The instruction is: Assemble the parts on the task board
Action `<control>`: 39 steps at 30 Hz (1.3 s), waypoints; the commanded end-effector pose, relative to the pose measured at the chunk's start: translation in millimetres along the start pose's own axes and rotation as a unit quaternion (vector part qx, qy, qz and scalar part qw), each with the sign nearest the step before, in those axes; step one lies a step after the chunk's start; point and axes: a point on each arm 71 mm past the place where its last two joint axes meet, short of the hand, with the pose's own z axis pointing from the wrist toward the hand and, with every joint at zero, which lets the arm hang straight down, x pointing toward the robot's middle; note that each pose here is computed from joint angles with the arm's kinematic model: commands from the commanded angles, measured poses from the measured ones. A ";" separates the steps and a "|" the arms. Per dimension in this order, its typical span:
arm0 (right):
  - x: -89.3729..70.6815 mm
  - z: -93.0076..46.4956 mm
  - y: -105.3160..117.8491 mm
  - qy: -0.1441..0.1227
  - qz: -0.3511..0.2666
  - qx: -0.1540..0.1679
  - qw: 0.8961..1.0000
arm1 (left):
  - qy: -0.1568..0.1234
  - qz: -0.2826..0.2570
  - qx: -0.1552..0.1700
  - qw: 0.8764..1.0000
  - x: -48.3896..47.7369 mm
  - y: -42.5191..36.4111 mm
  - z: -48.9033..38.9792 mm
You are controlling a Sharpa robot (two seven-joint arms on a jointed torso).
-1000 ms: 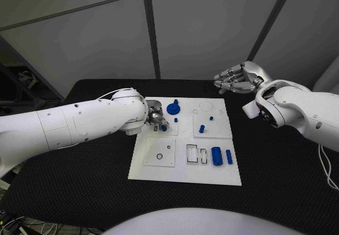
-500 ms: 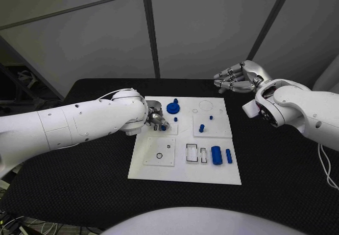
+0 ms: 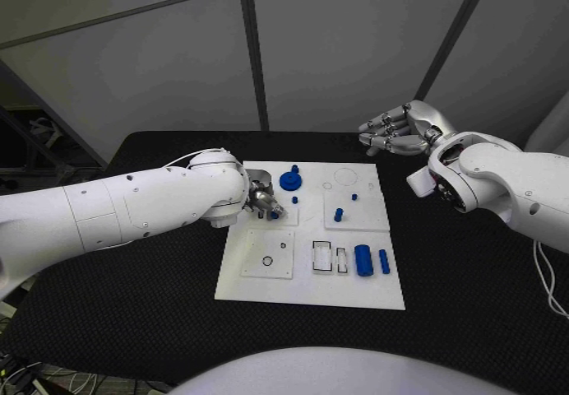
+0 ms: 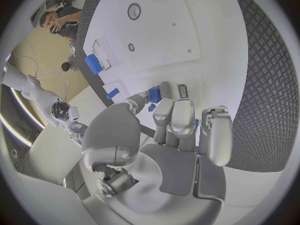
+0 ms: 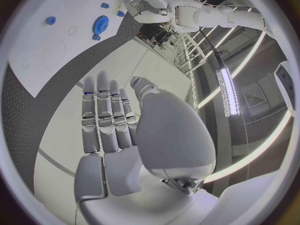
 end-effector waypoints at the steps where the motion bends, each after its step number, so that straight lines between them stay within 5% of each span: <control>1: 0.1 0.5 1.9 0.002 0.002 -0.004 1.000 | 0.003 0.002 0.001 1.000 0.2 -1.5 0.1; 39: -0.3 0.6 1.0 0.003 0.001 -0.001 1.000 | -0.003 -0.001 -0.006 1.000 -4.0 1.7 2.5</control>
